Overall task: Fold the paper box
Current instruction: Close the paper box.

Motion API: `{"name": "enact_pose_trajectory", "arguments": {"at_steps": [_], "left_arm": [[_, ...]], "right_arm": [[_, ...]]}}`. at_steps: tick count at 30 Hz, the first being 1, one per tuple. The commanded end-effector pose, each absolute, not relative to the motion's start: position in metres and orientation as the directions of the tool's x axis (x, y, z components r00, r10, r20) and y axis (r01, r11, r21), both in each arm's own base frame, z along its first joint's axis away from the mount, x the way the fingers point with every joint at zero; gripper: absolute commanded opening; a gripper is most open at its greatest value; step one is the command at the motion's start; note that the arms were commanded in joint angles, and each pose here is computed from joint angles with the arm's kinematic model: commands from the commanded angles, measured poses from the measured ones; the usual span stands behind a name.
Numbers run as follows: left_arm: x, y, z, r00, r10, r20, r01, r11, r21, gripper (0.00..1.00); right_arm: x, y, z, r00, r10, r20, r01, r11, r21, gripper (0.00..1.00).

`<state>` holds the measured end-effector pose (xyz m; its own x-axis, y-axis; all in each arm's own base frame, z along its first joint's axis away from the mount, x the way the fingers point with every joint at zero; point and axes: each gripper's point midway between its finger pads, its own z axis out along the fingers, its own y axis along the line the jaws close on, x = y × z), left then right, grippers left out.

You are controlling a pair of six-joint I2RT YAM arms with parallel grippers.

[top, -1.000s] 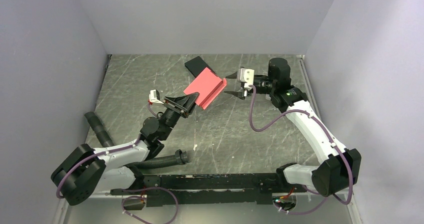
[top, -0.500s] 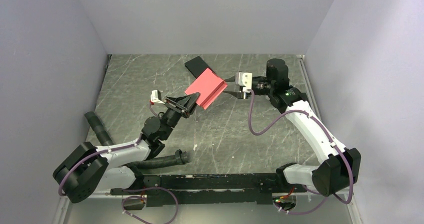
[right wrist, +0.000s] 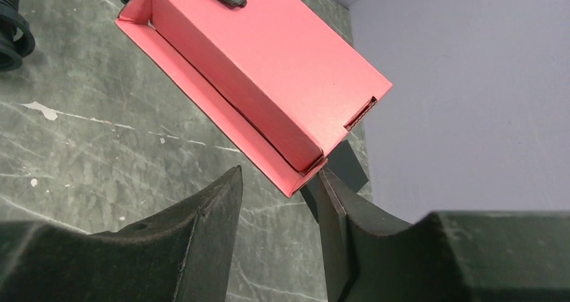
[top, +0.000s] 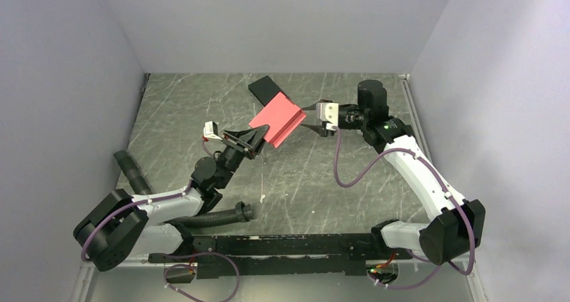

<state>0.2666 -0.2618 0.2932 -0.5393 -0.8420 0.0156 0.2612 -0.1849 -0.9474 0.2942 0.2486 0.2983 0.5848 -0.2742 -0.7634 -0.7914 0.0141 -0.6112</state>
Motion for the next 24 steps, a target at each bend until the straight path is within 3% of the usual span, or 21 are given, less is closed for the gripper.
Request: {"name": "enact_pose_trajectory", "arguments": {"at_steps": [1,24], "left_arm": [[0.2576,-0.2555,0.3306,-0.554,-0.831,0.057,0.328,-0.281,-0.902,0.00],[0.2624,-0.2492,0.3259,-0.529,-0.842,0.102,0.308,-0.303,-0.902,0.00]], "right_arm": [[0.2816,0.2516,0.3072,0.622,-0.233,-0.747,-0.772,-0.027,-0.635,0.46],[0.2748,0.2506,0.3089,0.626,-0.221,-0.748,-0.770,-0.022,-0.638,0.34]]}}
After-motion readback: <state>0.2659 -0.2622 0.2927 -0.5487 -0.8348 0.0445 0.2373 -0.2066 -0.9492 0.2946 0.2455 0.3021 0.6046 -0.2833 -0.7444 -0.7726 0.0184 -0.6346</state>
